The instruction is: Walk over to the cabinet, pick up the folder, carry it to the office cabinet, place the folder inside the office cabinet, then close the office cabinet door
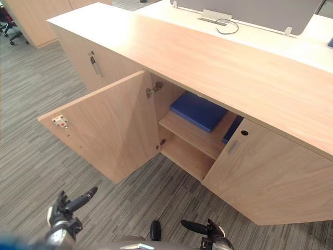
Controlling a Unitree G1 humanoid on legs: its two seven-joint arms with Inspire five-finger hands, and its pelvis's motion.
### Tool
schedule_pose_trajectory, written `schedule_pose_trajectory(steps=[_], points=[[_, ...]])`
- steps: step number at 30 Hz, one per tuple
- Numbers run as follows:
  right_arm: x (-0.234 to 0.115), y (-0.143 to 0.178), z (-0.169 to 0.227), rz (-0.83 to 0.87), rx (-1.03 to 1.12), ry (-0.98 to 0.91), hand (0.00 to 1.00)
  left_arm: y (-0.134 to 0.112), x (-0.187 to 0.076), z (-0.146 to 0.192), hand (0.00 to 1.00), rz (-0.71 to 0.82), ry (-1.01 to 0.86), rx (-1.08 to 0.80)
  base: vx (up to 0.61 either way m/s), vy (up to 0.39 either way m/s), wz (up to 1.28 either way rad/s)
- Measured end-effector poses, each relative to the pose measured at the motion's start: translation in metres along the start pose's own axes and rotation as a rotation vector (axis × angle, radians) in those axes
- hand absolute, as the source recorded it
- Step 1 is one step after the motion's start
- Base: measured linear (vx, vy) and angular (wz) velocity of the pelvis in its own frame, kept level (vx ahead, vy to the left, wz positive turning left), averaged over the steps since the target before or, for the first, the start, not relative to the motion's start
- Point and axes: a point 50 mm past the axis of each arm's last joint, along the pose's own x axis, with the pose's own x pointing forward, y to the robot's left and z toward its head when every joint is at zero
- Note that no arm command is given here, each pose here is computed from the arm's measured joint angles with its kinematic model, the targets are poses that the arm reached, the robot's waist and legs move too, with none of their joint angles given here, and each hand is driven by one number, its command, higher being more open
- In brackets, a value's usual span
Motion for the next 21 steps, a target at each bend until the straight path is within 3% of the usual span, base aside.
schedule_pose_trajectory(steps=[11,21], points=[[-0.001,-0.009,-0.007,-0.003,0.035,0.029,1.0,0.016,0.022,0.056,1.0,0.044,-0.14,0.065,0.08,-0.012,-0.07],[-0.004,-0.038,-0.014,-0.077,0.09,0.061,1.0,-0.003,0.035,0.083,1.0,0.004,-0.18,0.004,-0.04,-0.161,-0.06]])
